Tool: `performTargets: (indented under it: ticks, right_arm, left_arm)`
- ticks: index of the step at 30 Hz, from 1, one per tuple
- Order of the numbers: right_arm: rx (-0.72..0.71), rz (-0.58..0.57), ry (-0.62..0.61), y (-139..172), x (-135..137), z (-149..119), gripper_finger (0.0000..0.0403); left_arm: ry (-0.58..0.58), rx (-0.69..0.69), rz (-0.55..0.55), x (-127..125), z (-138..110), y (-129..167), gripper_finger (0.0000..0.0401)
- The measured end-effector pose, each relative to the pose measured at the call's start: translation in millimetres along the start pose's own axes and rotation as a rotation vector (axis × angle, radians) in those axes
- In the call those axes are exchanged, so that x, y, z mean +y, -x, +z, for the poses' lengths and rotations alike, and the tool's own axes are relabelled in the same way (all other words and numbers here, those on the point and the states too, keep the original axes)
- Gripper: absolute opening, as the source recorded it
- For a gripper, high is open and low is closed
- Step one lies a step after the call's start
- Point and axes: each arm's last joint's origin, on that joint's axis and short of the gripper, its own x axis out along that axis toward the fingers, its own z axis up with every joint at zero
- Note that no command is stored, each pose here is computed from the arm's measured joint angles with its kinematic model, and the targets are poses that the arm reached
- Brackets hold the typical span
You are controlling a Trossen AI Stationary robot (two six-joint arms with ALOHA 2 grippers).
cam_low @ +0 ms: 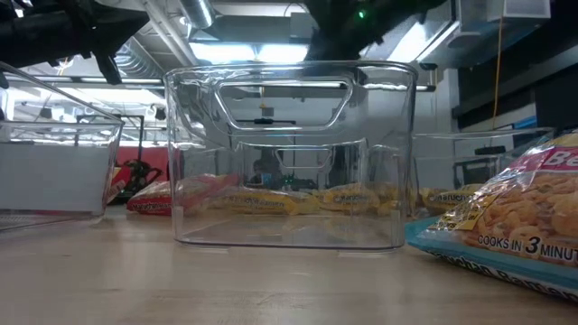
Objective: Sort Maruchan noodles
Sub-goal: Put the yellow noodle pack into the right transparent bin
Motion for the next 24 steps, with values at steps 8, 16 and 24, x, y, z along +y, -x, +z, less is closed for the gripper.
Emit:
performTargets:
  ticks: [8,16,24]
  right_arm:
    - [0.142,-0.132,0.04,1.1,-11.4,-14.0,0.0113]
    - [0.633,-0.471,-0.105,27.0,-38.4,-58.8,0.0113]
    - [0.855,-0.672,-0.157,79.1,-46.7,-64.5,0.0113]
  left_arm:
    - [0.0,0.0,0.0,0.0,0.0,0.0,0.0]
    - [0.0,0.0,-0.001,0.0,0.0,0.0,0.0]
    - [-0.001,0.004,0.002,0.1,-0.4,0.0,0.0]
